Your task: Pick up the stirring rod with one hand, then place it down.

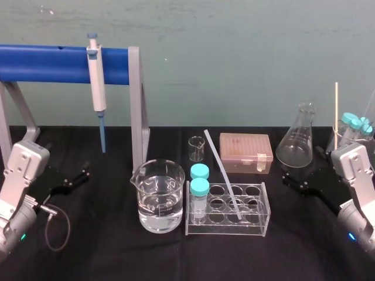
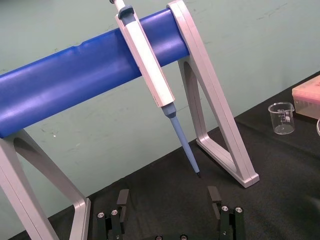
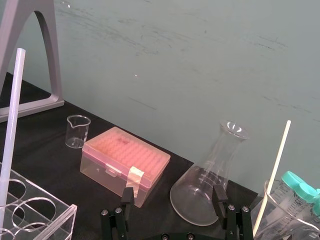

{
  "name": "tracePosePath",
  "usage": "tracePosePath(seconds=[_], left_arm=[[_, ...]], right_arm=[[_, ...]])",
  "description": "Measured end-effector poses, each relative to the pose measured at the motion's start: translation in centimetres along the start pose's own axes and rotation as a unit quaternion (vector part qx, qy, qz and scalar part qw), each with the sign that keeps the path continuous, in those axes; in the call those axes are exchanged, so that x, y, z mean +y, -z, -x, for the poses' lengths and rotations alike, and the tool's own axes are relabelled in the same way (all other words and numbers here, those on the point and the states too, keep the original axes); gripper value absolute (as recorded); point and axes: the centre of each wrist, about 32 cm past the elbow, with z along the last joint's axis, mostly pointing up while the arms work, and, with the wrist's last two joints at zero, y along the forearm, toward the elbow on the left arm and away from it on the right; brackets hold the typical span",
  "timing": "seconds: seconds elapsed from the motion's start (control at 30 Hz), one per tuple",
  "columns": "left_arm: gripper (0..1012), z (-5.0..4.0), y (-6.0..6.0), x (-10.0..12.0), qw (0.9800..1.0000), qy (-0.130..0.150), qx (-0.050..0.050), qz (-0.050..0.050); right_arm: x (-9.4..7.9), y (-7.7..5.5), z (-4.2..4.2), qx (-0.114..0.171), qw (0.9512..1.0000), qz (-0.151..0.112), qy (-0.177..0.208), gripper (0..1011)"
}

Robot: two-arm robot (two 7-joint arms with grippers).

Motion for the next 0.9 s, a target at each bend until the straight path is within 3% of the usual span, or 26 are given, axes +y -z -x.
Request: tracePosePath(seconds=[0.47, 0.6, 0.7, 0.73, 0.77, 0.9], left_arm=[[1000, 0.0, 0.0, 0.0, 1.0, 0.0, 0.0, 0.0], [1000, 0.0, 0.0, 0.0, 1.0, 0.0, 0.0, 0.0], [1000, 0.0, 0.0, 0.0, 1.0, 0.0, 0.0, 0.0], [1000, 0.0, 0.0, 0.0, 1.0, 0.0, 0.0, 0.0], [1000, 0.0, 0.0, 0.0, 1.0, 0.0, 0.0, 0.0], [1000, 0.0, 0.0, 0.0, 1.0, 0.0, 0.0, 0.0]], right_arm=[[0.0, -0.1, -0.22, 0.007, 1.0, -0.001, 0.001, 1000], [0.3, -0.7, -0.92, 0.061, 0.9981, -0.008, -0.009, 1000], [1.1, -2.2, -1.93, 0.125, 0.9914, -0.022, -0.034, 1000], [1.1, -2.2, -1.93, 0.125, 0.9914, -0.022, -0.034, 1000], [1.5, -2.8, -2.3, 0.144, 0.9879, -0.028, -0.049, 1000], [2.5, -4.6, -3.06, 0.178, 0.9786, -0.045, -0.094, 1000]])
